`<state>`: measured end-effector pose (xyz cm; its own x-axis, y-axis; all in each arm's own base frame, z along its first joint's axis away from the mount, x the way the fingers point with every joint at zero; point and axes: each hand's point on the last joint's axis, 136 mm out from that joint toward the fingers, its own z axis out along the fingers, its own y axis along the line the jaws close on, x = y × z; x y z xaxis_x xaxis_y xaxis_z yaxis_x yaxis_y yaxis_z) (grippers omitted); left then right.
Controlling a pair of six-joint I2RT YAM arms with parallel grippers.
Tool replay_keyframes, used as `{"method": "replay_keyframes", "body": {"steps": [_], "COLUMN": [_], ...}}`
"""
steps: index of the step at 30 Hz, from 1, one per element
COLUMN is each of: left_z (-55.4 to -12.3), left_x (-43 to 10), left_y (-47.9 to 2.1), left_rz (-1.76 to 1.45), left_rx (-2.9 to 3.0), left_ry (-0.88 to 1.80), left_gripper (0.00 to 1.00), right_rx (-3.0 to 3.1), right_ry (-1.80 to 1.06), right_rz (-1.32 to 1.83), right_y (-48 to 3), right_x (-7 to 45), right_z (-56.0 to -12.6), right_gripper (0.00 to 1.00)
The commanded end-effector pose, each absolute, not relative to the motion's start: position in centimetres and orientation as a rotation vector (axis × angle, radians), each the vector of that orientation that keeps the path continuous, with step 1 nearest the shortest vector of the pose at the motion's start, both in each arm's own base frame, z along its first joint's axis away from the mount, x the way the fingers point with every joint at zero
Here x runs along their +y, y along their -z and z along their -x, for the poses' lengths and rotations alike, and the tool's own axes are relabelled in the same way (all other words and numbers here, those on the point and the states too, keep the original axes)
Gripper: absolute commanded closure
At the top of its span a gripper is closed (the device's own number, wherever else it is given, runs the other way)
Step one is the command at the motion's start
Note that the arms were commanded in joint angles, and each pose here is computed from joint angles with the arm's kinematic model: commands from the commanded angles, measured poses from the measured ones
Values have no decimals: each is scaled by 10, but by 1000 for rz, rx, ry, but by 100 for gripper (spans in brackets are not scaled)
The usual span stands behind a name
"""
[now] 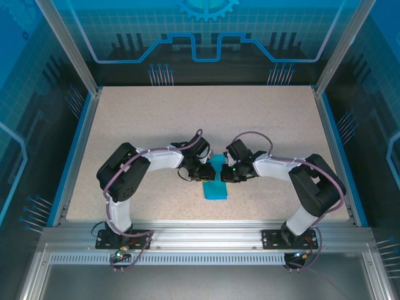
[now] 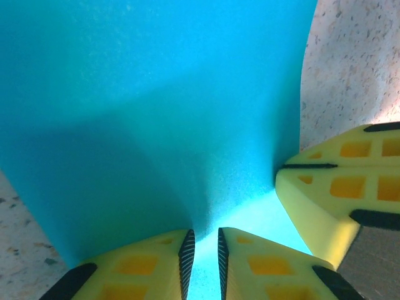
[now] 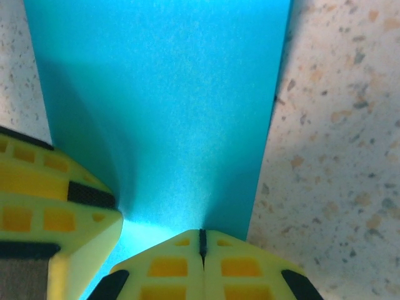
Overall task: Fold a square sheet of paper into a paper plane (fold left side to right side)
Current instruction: Hold the square sheet of paper at the center of the table.
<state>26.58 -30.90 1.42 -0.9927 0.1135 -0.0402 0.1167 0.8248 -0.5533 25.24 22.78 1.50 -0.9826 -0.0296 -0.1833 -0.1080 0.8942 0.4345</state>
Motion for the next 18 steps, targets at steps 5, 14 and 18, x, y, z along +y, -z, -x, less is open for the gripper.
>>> {"method": "replay_keyframes", "body": {"steps": [5, 14, 18], "left_z": [-253, -252, -252], "left_x": [-288, -288, -289], "left_y": [13, 14, 14], "left_rz": [-145, -146, -148], "left_rx": [3089, 3093, 3092], "left_ry": [776, 775, 779], "left_gripper": [77, 76, 77], "right_rx": [2692, 2688, 2709], "right_ry": [-909, -936, -938], "right_rz": [96, 93, 94], "right_y": [-54, -43, -34], "right_x": [239, 251, 257], "right_z": [-273, -292, -298], "right_gripper": [98, 98, 98]}}
